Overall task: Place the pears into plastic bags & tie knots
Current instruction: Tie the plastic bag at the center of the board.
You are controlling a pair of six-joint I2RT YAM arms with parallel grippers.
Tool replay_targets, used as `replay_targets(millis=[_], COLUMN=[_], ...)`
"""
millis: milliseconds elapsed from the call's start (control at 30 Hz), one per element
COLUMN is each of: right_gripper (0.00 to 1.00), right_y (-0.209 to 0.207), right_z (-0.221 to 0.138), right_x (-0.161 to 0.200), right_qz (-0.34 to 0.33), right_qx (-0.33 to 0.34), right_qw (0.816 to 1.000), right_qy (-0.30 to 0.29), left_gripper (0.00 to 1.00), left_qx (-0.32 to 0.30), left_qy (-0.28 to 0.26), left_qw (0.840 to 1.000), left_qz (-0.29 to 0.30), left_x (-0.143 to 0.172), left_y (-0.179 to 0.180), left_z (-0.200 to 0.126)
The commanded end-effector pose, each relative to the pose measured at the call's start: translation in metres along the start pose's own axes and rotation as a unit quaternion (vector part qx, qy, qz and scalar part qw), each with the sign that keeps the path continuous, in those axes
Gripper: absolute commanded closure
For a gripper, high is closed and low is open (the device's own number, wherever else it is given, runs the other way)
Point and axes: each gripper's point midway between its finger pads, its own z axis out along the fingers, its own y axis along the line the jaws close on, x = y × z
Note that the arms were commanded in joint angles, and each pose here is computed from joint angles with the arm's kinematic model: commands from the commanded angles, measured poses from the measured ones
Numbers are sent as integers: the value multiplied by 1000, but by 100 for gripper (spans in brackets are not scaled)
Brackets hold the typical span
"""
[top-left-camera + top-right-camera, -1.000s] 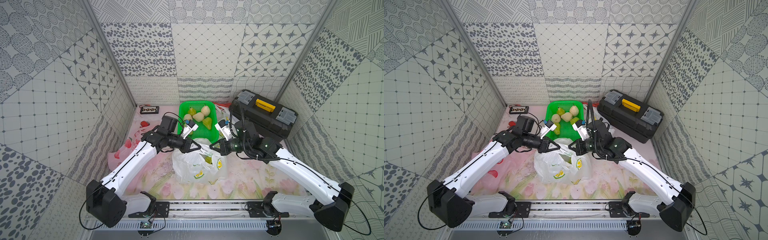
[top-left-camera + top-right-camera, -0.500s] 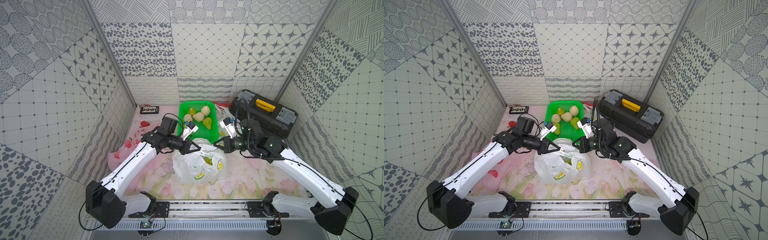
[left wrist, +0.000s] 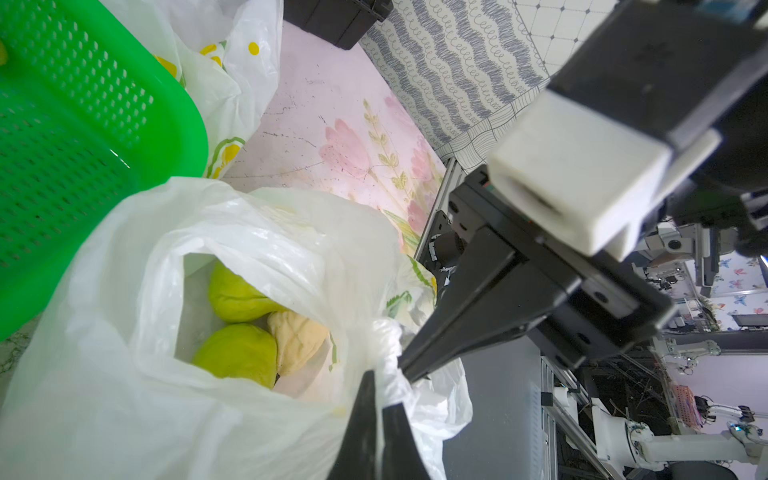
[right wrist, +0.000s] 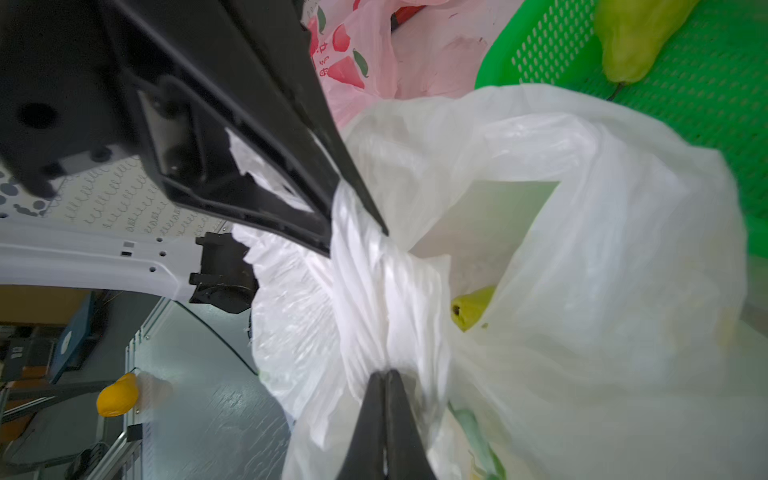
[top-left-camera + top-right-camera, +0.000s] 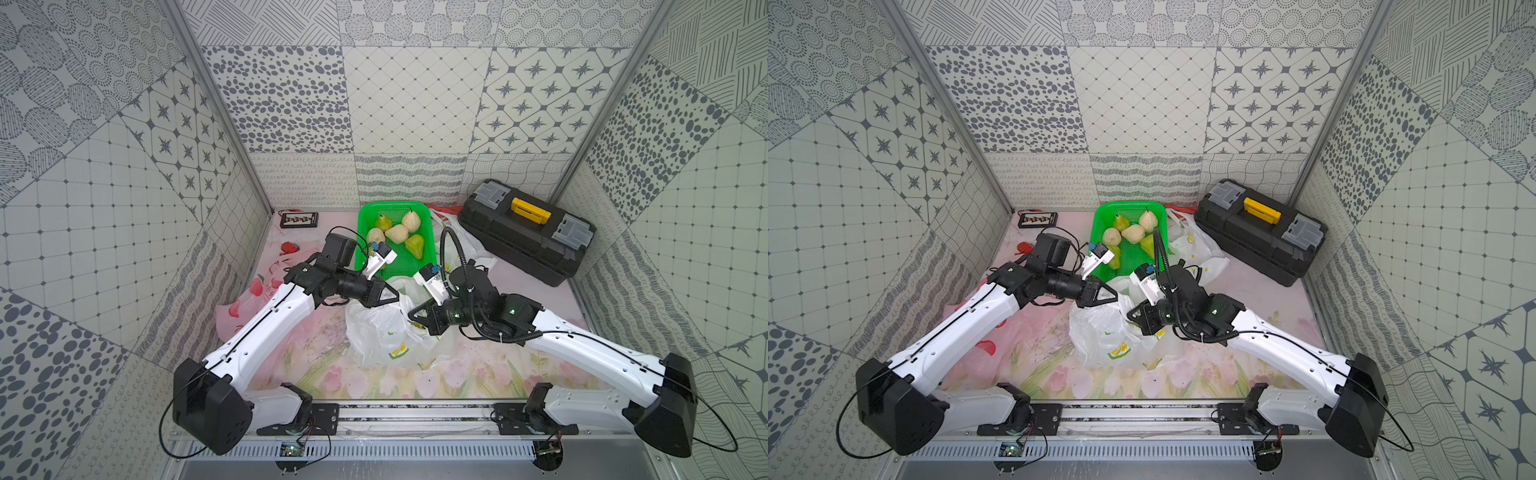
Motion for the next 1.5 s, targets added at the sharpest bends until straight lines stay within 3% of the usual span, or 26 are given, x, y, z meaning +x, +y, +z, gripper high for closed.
replay_targets(millis=[0, 167, 300, 500, 800, 967, 1100, 1233, 1333, 1467], right_gripper=[100, 100, 100, 100, 100, 100, 100, 100, 100, 83], right_y=[-14, -28, -25, -22, -10, -1, 4, 3, 1, -3], right_z=[15, 16, 15, 19, 20, 28, 35, 33, 24, -7], right_x=[3, -8, -15, -13, -19, -20, -18, -15, -15, -27], right_qz=[-28, -31, -20, -8, 13, 24, 24, 25, 20, 32], right_qx=[26, 63, 55, 41, 13, -8, -16, -14, -12, -30], right_qw=[999, 996, 996, 997, 997, 997, 997, 997, 997, 996], right_qy=[-13, -47, -68, -68, -77, -78, -68, -68, -68, -74], left_gripper=[100, 100, 79, 63, 59, 63, 73, 98, 100, 100], left_qx=[-4, 11, 4, 3, -33, -47, -51, -61, -65, -79], left_qy=[-54, -53, -35, -26, 12, 13, 19, 15, 13, -15], left_qw=[998, 998, 999, 999, 999, 998, 997, 996, 995, 990], left_qz=[26, 22, 31, 39, 41, 49, 49, 58, 71, 117], left_x=[-29, -23, -9, -1, 14, 12, 9, 6, 6, 1], left_y=[-4, -11, -13, -13, 2, 7, 8, 10, 9, 5], left_z=[-4, -4, -7, -6, 5, 5, 8, 6, 4, -4])
